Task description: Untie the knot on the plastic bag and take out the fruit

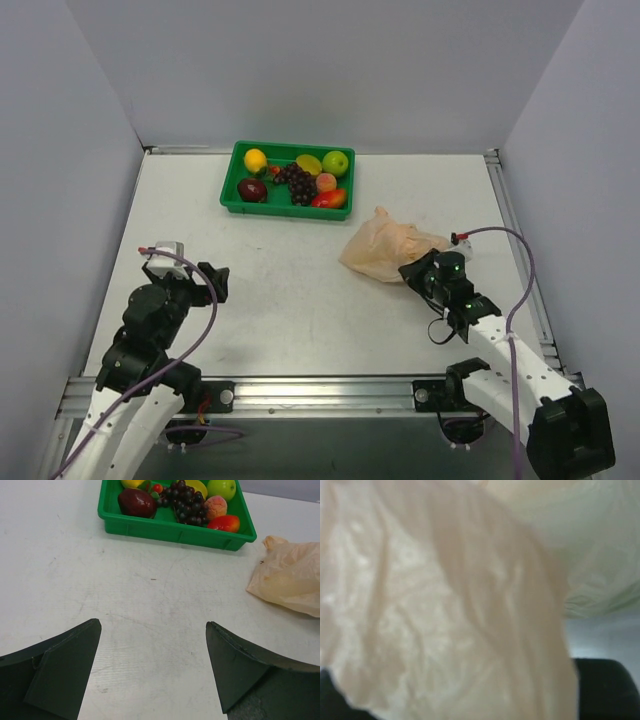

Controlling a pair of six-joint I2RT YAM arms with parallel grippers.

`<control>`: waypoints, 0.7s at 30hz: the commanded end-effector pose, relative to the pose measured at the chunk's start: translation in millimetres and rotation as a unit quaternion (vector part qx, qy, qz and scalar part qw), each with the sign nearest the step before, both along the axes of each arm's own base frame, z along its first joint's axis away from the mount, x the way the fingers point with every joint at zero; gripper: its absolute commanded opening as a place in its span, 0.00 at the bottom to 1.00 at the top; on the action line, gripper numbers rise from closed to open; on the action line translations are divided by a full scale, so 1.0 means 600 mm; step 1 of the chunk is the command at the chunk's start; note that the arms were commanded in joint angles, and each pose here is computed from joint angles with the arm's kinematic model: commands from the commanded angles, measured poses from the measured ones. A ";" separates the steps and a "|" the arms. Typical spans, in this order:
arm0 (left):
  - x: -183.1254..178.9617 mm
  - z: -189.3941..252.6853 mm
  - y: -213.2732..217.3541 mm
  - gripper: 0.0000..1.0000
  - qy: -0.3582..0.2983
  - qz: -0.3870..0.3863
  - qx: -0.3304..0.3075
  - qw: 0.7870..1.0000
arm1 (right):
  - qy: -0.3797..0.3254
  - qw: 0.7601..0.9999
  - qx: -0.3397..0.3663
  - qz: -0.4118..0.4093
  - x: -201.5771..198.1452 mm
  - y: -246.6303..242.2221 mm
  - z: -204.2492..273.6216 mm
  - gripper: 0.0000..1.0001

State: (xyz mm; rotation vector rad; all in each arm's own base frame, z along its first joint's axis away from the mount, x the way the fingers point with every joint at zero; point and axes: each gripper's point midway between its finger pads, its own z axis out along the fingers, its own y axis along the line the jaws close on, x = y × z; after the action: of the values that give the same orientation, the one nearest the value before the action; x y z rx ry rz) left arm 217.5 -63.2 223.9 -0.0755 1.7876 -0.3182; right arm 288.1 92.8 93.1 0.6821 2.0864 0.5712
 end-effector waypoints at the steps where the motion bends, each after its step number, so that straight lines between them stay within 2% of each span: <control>1: 0.002 0.017 -0.022 0.97 -0.006 -0.035 -0.014 0.999 | 0.023 1.000 0.017 0.013 -0.062 0.034 -0.018 0.00; 3: 0.003 0.010 -0.033 0.97 0.002 -0.053 -0.015 0.998 | 0.021 0.998 0.013 0.051 -0.095 0.073 -0.027 0.00; 4: 0.004 0.009 -0.039 0.98 0.004 -0.062 -0.016 0.998 | 0.009 0.999 0.014 0.045 -0.098 0.077 -0.021 0.03; 9: 0.008 -0.006 -0.077 0.98 0.034 -0.117 -0.026 0.992 | 0.007 0.989 -0.016 0.148 -0.144 0.161 -0.013 0.15; 10: 0.009 -0.012 -0.087 0.97 0.045 -0.131 -0.028 0.990 | 0.005 0.983 -0.032 0.179 -0.149 0.182 -0.003 0.26; 12: 0.009 -0.013 -0.100 0.97 0.056 -0.145 -0.040 0.987 | 0.003 0.972 -0.055 0.229 -0.174 0.213 0.008 0.41; 13: 0.008 -0.009 -0.106 0.97 0.061 -0.153 -0.047 0.985 | -0.011 0.969 -0.058 0.241 -0.173 0.230 0.032 0.57; 16: 0.003 -0.004 -0.136 0.98 0.086 -0.182 -0.078 0.976 | -0.010 0.956 -0.107 0.272 -0.201 0.227 0.041 0.76; 21: 0.016 0.002 -0.177 0.97 0.104 -0.183 -0.106 0.972 | -0.002 0.951 -0.162 0.264 -0.215 0.180 0.066 0.84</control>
State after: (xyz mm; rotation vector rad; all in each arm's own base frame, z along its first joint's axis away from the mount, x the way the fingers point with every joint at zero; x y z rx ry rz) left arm 215.4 -146.7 179.0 0.0987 2.0939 -0.6840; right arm 156.9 236.9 132.9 -0.0646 2.2817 0.6967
